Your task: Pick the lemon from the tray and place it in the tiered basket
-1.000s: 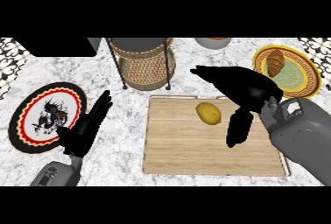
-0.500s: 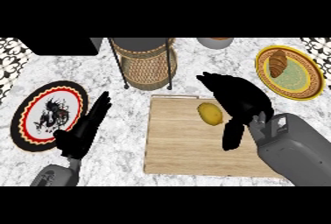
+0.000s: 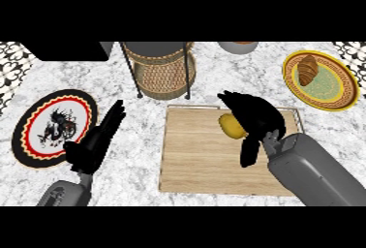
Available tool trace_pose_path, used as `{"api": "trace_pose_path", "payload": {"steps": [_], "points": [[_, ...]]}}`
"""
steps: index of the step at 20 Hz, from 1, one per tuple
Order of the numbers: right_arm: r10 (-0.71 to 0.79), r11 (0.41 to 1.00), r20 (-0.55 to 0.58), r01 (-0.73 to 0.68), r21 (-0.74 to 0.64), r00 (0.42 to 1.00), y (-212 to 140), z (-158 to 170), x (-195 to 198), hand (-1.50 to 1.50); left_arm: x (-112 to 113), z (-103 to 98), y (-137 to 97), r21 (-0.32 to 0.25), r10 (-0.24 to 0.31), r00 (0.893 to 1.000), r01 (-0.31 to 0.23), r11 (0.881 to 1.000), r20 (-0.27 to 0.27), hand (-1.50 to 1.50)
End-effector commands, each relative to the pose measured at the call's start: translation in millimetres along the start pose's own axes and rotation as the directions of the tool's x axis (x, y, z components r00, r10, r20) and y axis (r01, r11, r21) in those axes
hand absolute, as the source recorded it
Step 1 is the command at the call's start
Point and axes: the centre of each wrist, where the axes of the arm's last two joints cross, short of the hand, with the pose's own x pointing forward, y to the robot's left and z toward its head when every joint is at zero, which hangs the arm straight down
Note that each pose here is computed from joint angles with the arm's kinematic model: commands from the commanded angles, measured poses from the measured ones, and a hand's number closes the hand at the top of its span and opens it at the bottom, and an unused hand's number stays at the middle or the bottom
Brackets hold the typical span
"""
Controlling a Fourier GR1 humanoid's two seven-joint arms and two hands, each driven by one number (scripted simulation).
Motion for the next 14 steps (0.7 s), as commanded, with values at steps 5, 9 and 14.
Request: {"api": "trace_pose_path", "payload": {"steps": [5, 9, 14], "points": [[-0.014, 1.0, -0.074, 0.013, -0.009, 0.997, 9, -4, -23, -1.5, 9, 24, 1, 0.013, 0.007, 1.0, -0.007, 1.0, 0.004, 0.0], [-0.011, 0.999, -0.072, 0.014, 0.035, 0.997, 32, -36, -25, -1.5, 6, -13, -13, -0.008, -0.008, 1.0, 0.008, 1.0, -0.007, 0.0], [-0.015, 0.999, -0.06, 0.017, 0.031, 0.998, 29, -36, -59, -1.5, -8, 1, 11, -0.002, -0.008, 1.0, 0.008, 1.0, 0.008, 0.0]]}}
